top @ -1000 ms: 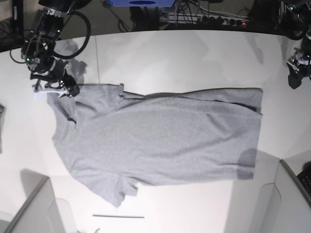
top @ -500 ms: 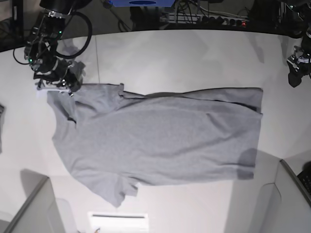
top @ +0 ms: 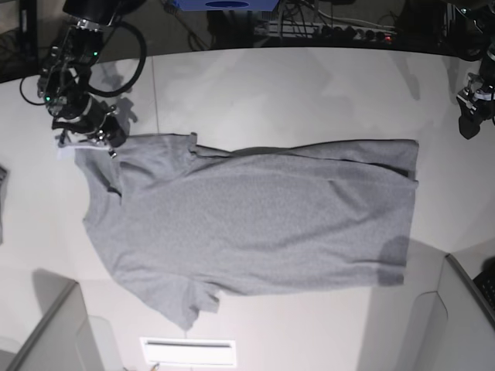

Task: Fold the T-shirt properly

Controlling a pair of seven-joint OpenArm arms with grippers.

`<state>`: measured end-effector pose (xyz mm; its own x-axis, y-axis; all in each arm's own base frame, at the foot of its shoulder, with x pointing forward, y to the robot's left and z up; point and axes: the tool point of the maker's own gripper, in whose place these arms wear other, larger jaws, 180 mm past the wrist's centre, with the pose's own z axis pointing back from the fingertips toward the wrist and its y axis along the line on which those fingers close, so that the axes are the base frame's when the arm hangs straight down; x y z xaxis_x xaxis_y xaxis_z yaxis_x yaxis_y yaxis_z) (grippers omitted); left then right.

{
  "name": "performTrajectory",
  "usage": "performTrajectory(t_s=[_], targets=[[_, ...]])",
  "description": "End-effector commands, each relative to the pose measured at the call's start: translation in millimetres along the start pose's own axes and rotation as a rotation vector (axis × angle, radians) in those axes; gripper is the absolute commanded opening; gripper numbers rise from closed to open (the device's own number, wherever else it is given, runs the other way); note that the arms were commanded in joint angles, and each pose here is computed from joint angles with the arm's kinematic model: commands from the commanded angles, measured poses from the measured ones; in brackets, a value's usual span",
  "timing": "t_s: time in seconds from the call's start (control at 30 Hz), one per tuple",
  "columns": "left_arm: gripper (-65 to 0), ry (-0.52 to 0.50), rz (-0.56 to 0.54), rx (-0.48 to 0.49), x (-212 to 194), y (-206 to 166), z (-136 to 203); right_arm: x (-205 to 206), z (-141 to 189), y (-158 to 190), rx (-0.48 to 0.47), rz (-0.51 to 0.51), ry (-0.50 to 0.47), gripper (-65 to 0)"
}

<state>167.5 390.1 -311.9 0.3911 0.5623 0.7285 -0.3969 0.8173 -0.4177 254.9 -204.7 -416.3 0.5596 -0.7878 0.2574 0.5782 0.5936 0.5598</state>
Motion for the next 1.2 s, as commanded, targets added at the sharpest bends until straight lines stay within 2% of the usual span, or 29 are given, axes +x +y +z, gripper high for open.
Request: performTrajectory(t_s=[0.0, 0.3, 0.43, 0.63, 0.83, 1.03, 1.17], targets=[[-10.2, -0.033, -0.023, -0.018, 13, -4, 2, 12, 6, 16, 0.042, 0.019, -0.036, -65.0], [-10.2, -0.008, -0.058, 0.011, 1, -8, 2, 47, 12, 76, 0.167, 0.059, -0.092, -65.0], [-10.2, 0.009, -0.007, 0.015, -20, -10, 1, 65, 15, 98, 0.21, 0.072, -0.129, -65.0], [-10.2, 0.036, -0.005, 0.004, -31, -16, -4, 80, 1, 115, 0.236, 0.042, -0.115, -65.0], [-10.2, 0.101, -0.084, 0.111, -44, 2, -5, 94, -15, 131, 0.256, 0.004, -0.093, -65.0], [-10.2, 0.105, -0.092, 0.125, -45, 5, -5, 103, -29, 148, 0.274, -0.028, -0.063, -65.0], [-10.2, 0.104, -0.09, 0.124, -44, 5, -5, 108, -36, 152, 0.275, -0.05, -0.077, -65.0]])
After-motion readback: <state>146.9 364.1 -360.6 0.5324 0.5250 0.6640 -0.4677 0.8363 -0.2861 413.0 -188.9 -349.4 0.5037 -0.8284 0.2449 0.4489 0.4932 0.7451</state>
